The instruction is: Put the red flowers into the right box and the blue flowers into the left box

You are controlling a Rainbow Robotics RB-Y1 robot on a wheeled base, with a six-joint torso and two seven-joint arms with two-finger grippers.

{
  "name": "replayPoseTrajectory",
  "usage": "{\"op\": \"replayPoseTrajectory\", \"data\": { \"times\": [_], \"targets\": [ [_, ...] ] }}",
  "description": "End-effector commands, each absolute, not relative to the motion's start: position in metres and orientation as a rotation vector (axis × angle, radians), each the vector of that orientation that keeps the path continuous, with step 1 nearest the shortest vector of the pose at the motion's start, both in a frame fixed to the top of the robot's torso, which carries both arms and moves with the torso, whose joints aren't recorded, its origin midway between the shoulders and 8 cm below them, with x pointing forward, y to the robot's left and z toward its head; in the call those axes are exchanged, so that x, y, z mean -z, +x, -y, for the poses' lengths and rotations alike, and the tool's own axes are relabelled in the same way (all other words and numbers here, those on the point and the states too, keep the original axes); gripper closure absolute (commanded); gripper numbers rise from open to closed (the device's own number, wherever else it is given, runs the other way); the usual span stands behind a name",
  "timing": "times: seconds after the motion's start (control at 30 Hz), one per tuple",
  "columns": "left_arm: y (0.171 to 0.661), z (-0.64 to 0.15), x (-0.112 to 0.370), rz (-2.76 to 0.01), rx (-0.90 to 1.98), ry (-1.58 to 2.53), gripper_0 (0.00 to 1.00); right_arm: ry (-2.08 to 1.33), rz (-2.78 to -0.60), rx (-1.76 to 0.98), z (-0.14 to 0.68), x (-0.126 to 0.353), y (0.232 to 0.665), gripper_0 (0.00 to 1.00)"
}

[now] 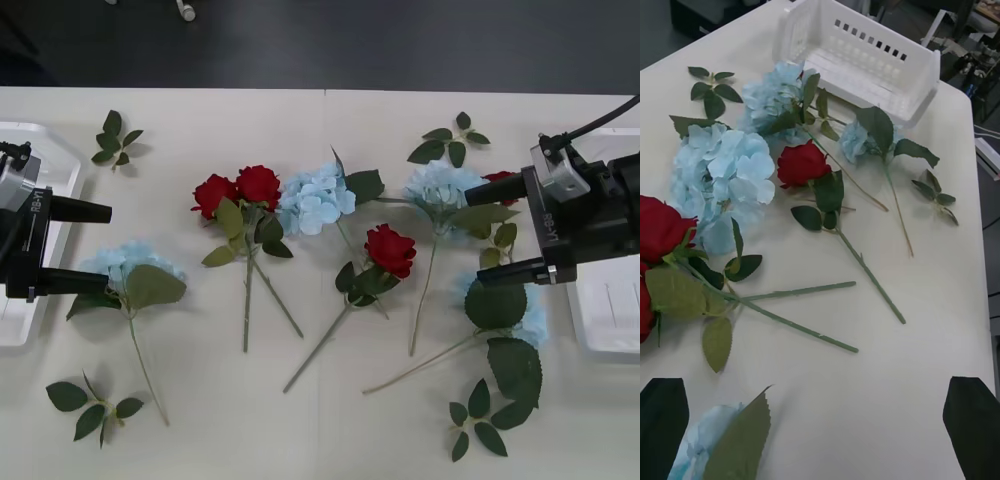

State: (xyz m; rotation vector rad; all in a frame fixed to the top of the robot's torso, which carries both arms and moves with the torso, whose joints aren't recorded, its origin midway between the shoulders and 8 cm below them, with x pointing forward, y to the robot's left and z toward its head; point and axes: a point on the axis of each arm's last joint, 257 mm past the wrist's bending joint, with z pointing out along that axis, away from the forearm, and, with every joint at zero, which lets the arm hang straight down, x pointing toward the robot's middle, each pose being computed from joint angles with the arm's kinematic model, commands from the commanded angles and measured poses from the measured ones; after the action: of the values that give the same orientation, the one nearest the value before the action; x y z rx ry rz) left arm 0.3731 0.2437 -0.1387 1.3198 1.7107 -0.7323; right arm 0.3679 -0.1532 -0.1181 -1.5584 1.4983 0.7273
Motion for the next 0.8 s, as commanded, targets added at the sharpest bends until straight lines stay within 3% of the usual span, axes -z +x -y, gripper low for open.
{"op": "replayPoseTrajectory", "data": {
  "times": [0.03, 0.1, 0.13, 0.37, 0.53, 0.8],
  "targets": [
    [0.375, -0.236, 0.122, -1.635, 0.680, 1.396, 0.00, -1.555, -1.545, -0.778, 0.156, 0.142, 0.356, 0.00],
    [0.375, -0.236, 0.122, -1.635, 0.680, 1.396, 0.00, -1.549, -1.540, -0.781, 0.158, 0.140, 0.354, 0.00],
    [0.365, -0.239, 0.145, -1.689, 0.739, 1.366, 0.00, -1.567, -1.544, -0.757, 0.162, 0.140, 0.353, 0.00],
    [0.367, -0.244, 0.143, -1.691, 0.732, 1.343, 0.00, -1.665, -1.556, -0.623, 0.177, 0.130, 0.358, 0.00],
    [0.370, -0.258, 0.146, -1.721, 0.698, 1.289, 0.00, -1.383, -1.930, -0.687, 0.193, 0.124, 0.373, 0.00],
    [0.372, -0.282, 0.173, -2.041, 0.727, 0.959, 0.00, -0.793, -2.228, -0.783, 0.198, 0.118, 0.415, 0.00]
  ]
}}
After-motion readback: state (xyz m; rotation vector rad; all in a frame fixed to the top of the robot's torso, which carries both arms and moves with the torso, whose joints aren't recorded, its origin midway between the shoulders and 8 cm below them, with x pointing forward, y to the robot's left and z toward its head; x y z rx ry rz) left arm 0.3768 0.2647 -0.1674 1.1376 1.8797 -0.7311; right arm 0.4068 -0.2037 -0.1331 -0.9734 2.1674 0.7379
